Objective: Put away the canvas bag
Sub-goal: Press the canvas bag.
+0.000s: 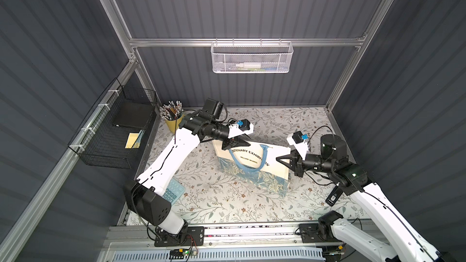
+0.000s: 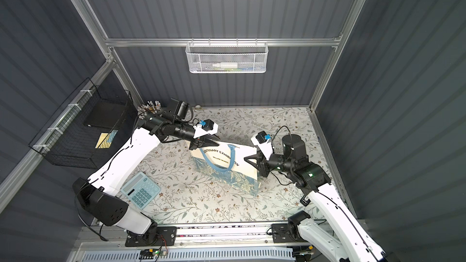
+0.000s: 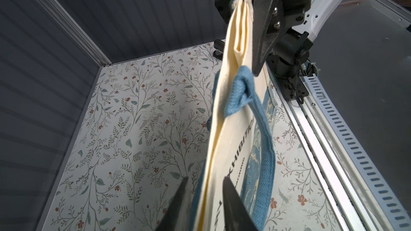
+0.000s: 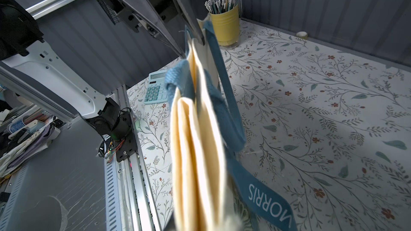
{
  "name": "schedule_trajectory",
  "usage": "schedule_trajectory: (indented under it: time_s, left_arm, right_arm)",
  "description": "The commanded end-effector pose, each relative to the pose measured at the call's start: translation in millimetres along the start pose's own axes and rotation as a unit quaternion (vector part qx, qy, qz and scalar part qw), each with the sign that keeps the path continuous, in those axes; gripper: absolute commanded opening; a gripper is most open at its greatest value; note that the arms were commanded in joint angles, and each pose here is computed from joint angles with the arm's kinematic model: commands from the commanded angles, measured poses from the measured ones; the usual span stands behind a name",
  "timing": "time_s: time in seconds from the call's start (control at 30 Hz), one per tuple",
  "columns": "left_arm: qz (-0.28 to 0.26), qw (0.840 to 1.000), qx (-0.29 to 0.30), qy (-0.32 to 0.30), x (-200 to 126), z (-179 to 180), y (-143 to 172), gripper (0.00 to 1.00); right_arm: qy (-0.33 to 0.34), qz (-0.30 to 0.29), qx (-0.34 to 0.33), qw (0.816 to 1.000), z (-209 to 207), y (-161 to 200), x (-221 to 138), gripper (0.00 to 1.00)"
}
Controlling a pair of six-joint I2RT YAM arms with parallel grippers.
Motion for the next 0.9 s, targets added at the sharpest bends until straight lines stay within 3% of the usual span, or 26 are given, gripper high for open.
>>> schedule_trajectory:
  time_s: [0.0,0.27,0.63,0.87]
  left_arm:
    - [-0.028,1.0,0.001,0.013,-0.1,-11.3,-24.0,0.38]
    - [-0.003,0.998,0.007,0.063,36.1,-30.8,-20.9,0.39]
    - [0.006,0.999,0.051,-0.012,26.9,-10.5,-45.3,0.43]
    - [0.006,0.999,0.043,0.002,38.7,-8.3,-44.5,0.46]
  right_arm:
    - [-0.007,-0.019,-0.027,0.999,1.3,-26.1,-3.0,0.0]
    - [-0.039,-0.023,-0.046,0.998,1.9,-53.0,3.6,0.0]
    - [-0.059,0.021,-0.035,0.997,4.9,-31.8,13.9,0.0]
    - [-0.086,0.02,-0.034,0.996,17.7,-33.3,19.5,0.0]
Point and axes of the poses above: each gripper's point midway between its finger pads, its own x axis out along the fingers, its own z axis along the line the jaws close on, y = z × x, the point moved 3 cm from there along -x, back along the fingers, and after that the axes turned 4 degrees about -x, right-handed, at the moved point
